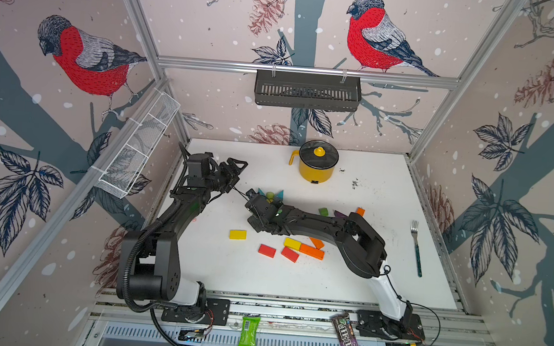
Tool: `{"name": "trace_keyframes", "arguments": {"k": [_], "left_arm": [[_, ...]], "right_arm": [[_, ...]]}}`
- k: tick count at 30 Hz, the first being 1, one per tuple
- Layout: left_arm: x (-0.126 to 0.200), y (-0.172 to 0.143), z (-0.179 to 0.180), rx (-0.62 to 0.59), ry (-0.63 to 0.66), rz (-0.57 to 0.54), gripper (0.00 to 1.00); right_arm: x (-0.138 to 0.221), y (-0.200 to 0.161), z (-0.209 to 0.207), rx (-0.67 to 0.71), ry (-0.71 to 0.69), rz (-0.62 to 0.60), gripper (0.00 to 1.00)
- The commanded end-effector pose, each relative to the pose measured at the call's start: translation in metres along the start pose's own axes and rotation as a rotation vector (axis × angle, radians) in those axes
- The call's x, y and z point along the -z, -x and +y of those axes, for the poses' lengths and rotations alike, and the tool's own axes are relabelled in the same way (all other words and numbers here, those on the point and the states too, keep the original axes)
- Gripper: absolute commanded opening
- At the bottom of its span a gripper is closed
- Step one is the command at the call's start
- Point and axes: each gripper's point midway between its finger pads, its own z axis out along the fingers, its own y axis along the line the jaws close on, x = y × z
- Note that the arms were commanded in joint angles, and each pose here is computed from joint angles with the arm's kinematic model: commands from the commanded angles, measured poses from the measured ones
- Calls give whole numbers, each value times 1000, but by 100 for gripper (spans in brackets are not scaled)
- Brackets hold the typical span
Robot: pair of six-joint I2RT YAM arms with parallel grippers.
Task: Assemble a carrot with building blocks
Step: Assemble the building block at the center of the board, then adjust the building block at the center of the board.
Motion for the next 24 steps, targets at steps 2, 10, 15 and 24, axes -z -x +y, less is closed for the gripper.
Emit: {"name": "trace_keyframes", "arguments": {"k": [2,10,15,24], "left_arm": [[1,2,-8,-21,-30,-3,84],[0,2,-7,-20,-25,-5,83],[1,2,-8,-20,-27,-4,84],[-7,-12,-13,-34,-39,35,84]], "right_arm": [[-3,-3,-7,5,-50,11,99],[6,8,-2,-17,-5,-11,99],[29,23,-27,-129,-12,-66,98],[27,-32,-113,-436,-22,-13,91]]}}
